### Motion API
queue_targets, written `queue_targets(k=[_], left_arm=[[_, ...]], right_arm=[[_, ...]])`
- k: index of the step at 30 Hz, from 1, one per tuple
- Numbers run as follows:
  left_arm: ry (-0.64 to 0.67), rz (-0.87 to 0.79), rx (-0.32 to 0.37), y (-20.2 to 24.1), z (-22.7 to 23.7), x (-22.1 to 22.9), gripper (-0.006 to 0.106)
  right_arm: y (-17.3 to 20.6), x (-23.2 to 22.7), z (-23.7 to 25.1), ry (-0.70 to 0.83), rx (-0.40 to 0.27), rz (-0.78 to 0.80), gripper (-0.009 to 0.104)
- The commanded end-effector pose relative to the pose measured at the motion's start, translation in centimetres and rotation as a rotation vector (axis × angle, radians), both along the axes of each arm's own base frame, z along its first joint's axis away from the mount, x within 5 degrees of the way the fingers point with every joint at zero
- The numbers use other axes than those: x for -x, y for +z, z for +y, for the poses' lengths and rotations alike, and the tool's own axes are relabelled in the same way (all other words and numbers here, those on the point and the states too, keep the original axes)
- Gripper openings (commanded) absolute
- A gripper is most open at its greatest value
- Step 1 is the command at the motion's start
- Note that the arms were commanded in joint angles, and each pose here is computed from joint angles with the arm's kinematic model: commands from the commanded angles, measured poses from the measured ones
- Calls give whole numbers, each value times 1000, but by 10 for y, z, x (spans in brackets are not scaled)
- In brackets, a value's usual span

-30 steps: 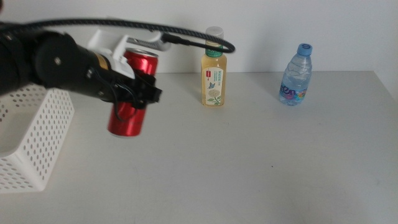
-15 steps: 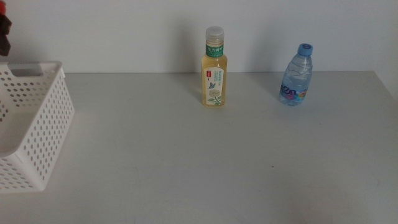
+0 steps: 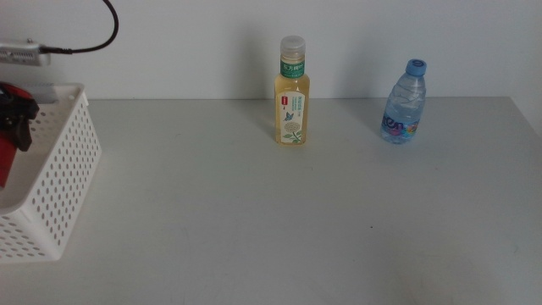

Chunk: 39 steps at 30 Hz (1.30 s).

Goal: Use arms to grab the bottles and put them into the dustbin to the left of the table.

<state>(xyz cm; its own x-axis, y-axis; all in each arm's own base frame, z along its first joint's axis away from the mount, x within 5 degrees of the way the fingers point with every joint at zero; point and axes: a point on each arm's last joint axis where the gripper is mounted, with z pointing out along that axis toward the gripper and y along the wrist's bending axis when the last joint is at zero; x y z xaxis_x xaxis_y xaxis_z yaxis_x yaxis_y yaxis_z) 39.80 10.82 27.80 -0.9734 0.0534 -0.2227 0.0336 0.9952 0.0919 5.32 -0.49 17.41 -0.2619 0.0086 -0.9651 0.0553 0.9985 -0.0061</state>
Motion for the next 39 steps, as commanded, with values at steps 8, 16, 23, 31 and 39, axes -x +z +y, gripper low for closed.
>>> queue_targets(k=[8, 16, 23, 31, 39], left_arm=[[47, 26, -92, -8, 13, -8, 8], [58, 42, -73, -14, 11, -10, 45], [72, 98, -76, -14, 12, -4, 94], [81, 2, -88, 37, -7, 14, 92], [172, -267, 10, 124, -59, 61, 92]], right_arm=[[11, 0, 0, 5, 27, -101, 94], [11, 0, 0, 5, 27, -101, 94], [11, 0, 0, 5, 27, -101, 94], [11, 0, 0, 5, 27, -101, 94], [11, 0, 0, 5, 27, -101, 94]])
